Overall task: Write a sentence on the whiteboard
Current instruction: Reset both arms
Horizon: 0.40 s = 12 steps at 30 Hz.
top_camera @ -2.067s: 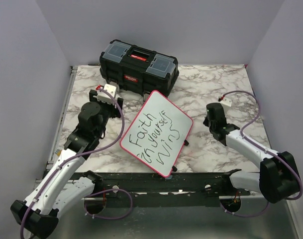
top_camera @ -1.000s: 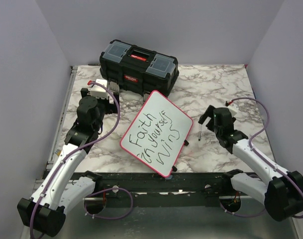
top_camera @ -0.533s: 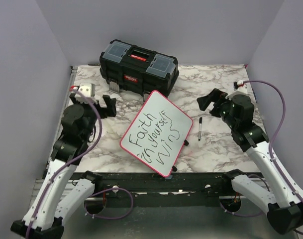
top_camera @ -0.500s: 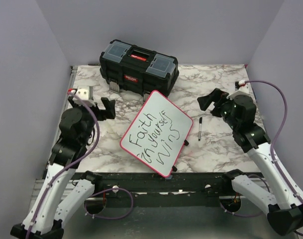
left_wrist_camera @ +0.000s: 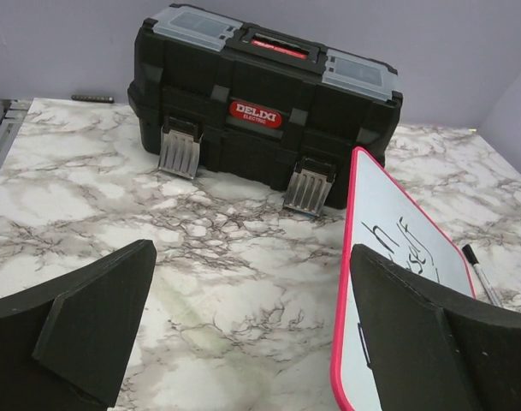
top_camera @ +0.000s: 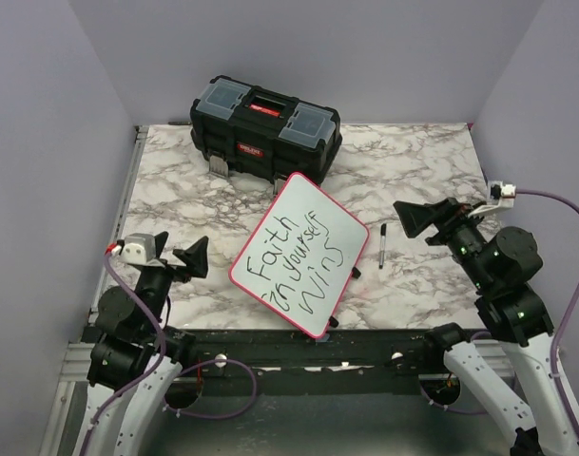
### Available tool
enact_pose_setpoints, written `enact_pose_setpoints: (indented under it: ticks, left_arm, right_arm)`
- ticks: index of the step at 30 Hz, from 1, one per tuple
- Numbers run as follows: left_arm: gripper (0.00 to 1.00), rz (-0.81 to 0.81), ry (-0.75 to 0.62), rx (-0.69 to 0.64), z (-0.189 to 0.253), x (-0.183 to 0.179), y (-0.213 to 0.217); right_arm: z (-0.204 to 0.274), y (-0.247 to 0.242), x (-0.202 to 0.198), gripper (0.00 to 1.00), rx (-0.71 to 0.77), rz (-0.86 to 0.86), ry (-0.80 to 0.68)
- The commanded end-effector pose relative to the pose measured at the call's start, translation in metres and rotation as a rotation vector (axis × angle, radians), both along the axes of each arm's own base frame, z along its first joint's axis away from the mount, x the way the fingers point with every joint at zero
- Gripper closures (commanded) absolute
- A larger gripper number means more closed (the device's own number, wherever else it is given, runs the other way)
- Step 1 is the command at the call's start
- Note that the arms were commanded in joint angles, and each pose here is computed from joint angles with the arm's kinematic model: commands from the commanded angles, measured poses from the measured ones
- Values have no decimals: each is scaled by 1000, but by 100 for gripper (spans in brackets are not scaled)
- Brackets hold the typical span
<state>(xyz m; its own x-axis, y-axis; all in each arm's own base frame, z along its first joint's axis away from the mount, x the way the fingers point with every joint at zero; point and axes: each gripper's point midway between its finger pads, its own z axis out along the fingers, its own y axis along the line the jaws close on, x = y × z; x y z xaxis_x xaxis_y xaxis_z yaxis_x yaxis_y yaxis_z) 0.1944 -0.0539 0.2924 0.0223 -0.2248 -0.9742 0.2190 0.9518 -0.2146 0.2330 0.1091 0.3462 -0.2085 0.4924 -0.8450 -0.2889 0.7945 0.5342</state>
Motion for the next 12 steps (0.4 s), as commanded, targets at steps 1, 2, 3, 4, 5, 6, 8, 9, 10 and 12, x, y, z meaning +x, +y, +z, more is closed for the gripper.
enact_pose_setpoints:
  ticks: [1, 2, 3, 4, 5, 6, 8, 9, 10, 12]
  left_arm:
    - [2, -8, -17, -34, -11, -18, 4]
    - [2, -7, -41, -44, -11, -24, 6]
    - [2, -6, -59, -56, -9, -28, 8]
    - [2, -3, -68, -60, -10, -30, 9]
    - [2, -1, -79, -62, -9, -33, 11]
    - [2, 4, -81, -61, -9, -34, 12]
    - [2, 14, -75, -55, -12, -34, 14]
    - [1, 15, -68, -51, -14, -34, 14]
    - [2, 14, -62, -49, -15, -33, 14]
    - [2, 9, -53, -45, -17, -34, 13]
  right_arm:
    - [-12, 1, -16, 0, 17, 30, 12]
    - [-13, -1, -18, 0, 22, 23, 7]
    - [-14, -2, -19, 0, 27, 18, 3]
    - [-15, -3, -20, 0, 33, 14, -1]
    - [-15, -4, -21, 0, 37, 13, -4]
    - [-15, -3, -22, 0, 41, 17, -8]
    - [-16, -1, -23, 0, 41, 31, -5]
    - [-18, 0, -23, 0, 37, 35, 5]
    - [-19, 0, -23, 0, 32, 38, 10]
    - [-20, 0, -24, 0, 31, 36, 13]
